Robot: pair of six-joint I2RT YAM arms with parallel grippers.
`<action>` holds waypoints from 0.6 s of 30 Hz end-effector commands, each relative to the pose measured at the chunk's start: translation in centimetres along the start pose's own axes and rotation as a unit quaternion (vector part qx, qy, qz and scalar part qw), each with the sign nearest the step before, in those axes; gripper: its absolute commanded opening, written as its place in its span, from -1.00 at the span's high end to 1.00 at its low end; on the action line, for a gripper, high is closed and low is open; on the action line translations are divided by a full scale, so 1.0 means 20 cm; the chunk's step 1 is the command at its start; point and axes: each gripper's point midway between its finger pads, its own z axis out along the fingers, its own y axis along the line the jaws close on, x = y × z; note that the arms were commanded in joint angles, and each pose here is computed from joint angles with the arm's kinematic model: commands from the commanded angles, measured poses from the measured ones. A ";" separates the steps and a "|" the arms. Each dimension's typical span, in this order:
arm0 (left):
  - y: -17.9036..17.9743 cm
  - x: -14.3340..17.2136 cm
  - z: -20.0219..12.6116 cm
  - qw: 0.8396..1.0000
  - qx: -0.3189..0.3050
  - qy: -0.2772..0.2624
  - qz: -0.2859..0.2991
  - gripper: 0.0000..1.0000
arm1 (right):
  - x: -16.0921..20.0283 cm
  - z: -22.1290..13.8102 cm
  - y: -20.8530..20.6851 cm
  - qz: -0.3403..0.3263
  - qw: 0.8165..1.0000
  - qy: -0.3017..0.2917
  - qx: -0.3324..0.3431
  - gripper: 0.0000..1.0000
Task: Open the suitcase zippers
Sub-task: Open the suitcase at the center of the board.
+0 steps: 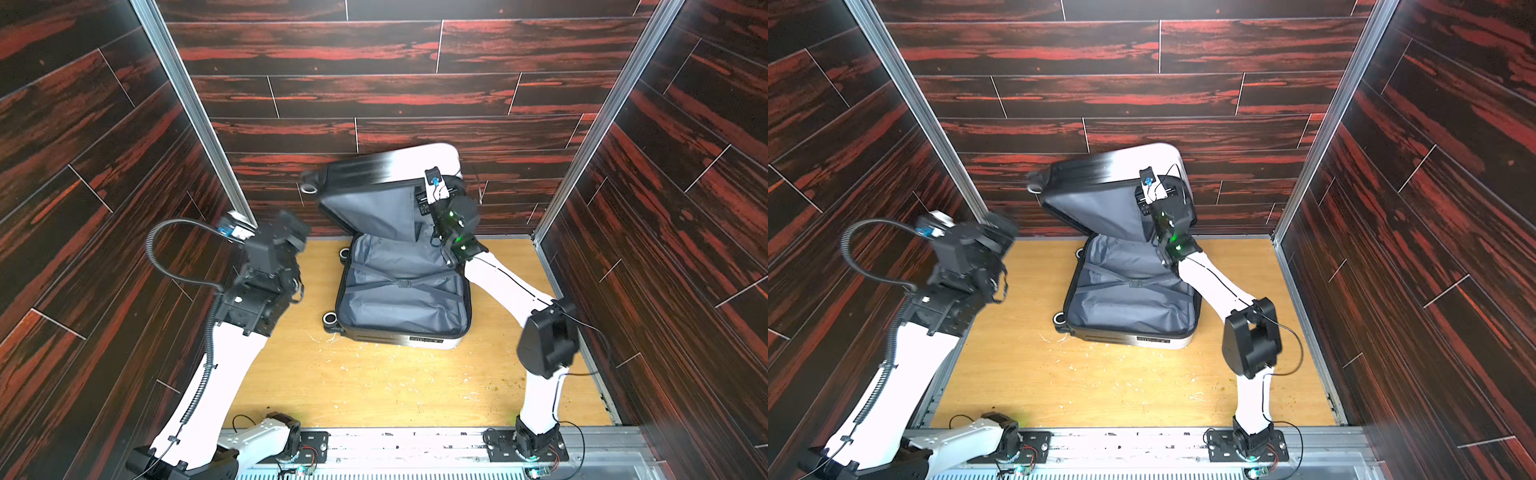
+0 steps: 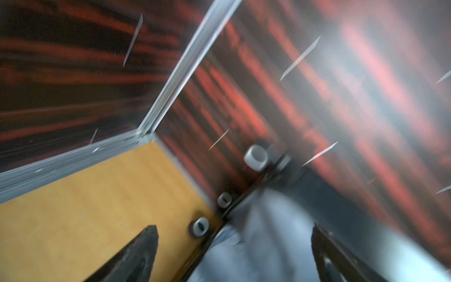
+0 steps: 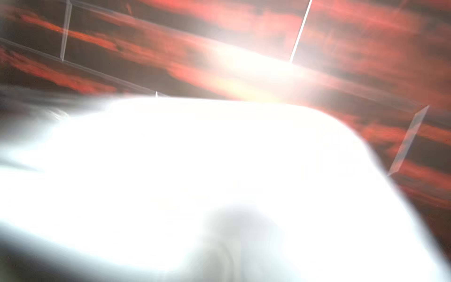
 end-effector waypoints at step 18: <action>0.18 0.46 -0.14 0.964 0.041 0.166 0.203 -1.00 | 0.29 0.41 -0.46 0.253 0.962 -0.029 -0.098 -0.47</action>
